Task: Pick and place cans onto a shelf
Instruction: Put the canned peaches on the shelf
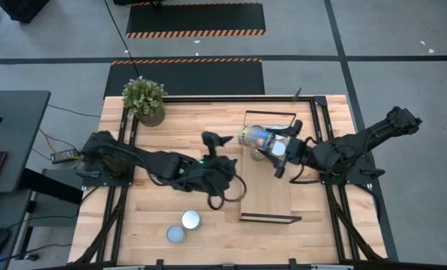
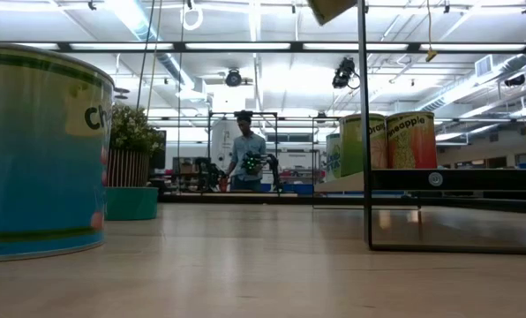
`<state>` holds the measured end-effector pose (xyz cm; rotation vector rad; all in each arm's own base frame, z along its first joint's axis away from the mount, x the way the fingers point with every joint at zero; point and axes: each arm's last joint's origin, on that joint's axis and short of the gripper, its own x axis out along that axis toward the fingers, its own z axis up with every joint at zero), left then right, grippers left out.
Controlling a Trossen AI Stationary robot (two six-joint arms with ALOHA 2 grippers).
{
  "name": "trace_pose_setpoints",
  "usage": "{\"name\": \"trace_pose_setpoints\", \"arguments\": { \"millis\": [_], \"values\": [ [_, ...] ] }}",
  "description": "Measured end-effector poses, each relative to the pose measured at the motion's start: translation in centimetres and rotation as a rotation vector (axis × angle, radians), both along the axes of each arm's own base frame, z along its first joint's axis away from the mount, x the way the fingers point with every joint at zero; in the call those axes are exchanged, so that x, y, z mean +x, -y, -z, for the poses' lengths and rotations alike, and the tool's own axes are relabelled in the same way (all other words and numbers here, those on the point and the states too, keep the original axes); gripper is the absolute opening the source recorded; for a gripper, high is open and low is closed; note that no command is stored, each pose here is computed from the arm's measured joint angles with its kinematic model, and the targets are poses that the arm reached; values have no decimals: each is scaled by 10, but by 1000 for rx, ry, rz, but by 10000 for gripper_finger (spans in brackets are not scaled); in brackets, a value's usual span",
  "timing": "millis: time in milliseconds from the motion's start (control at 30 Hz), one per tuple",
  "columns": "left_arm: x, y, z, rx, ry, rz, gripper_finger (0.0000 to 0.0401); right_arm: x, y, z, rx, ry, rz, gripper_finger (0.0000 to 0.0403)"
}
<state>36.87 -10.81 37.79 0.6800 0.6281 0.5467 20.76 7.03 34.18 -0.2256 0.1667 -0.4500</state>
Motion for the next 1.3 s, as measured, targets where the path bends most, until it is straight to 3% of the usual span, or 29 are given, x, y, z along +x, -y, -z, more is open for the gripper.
{"name": "trace_pose_setpoints", "arguments": {
  "millis": [100,167,267,467,633,733,867,1133,1300],
  "values": [
    [-19,-14,-3,-234,14,-27,392,-15,-1,1,48,-6,-28,325],
    [-28,-21,8,-331,6,-62,389,-20,-4,8,63,7,-61,325],
    [-32,-23,35,-367,26,-72,387,-23,-8,26,64,48,-95,326],
    [-35,-27,78,-443,163,28,386,-25,-9,64,44,263,-153,326],
    [-29,-41,90,-529,396,211,386,-32,-3,89,62,511,-296,326],
    [-27,-50,89,-519,546,382,386,-34,2,93,98,635,-375,326],
    [-25,-62,84,-400,684,536,386,-25,7,91,160,699,-434,327],
    [-18,-84,78,-327,788,690,386,2,29,70,299,866,-591,327],
    [-20,-91,71,-297,848,751,386,21,40,66,380,893,-699,327]
  ]
}}
